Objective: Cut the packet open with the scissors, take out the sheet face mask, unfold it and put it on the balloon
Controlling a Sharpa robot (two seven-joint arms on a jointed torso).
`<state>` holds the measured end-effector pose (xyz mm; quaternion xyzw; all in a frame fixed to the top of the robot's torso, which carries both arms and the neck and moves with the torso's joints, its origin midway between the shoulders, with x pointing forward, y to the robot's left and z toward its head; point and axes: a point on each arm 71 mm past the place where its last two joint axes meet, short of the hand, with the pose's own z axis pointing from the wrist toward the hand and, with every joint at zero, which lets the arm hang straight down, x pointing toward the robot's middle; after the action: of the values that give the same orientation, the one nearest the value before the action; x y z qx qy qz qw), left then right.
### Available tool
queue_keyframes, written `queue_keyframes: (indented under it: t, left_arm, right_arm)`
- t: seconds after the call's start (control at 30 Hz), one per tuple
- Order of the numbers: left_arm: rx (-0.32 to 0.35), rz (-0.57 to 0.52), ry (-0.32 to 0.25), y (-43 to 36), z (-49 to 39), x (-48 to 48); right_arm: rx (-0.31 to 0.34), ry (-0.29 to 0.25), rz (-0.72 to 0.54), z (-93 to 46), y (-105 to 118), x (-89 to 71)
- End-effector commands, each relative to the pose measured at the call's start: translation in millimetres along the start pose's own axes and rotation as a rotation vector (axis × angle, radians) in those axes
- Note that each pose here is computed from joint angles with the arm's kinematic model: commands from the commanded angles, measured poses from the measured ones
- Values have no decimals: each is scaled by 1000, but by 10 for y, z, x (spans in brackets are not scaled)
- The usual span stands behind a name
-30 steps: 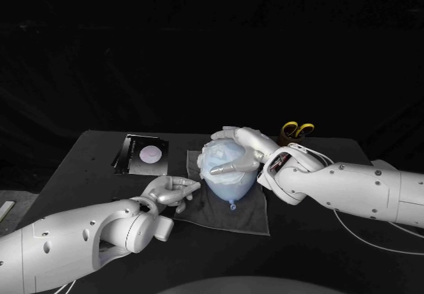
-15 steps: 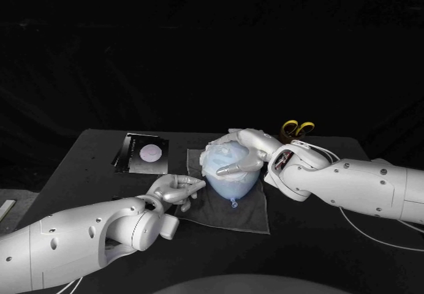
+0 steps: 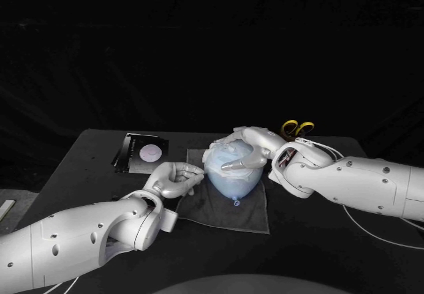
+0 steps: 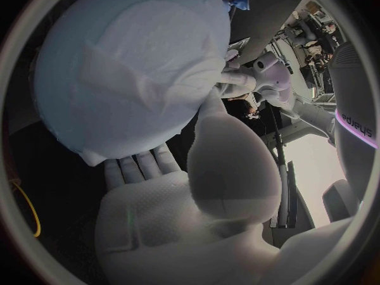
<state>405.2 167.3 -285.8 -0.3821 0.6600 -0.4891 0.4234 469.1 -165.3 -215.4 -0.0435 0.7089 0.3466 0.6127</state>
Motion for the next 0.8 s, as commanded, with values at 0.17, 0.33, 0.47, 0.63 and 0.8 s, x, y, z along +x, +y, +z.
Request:
queue_keyframes:
  t: [0.17,0.33,0.47,0.63,0.8]
  left_arm:
    - [423,338,-2,-257,-19,4]
    - [538,477,25,-293,4,46]
    - [580,572,42,-287,51,67]
    - [606,642,37,-280,122,83]
    - [604,665,34,-276,182,104]
  right_arm:
    - [52,40,21,-25,-140,35]
    - [66,38,32,-17,-196,21]
    - [72,39,36,-10,-223,16]
    - [78,41,40,-7,-246,10]
    - [83,43,42,-3,-261,6]
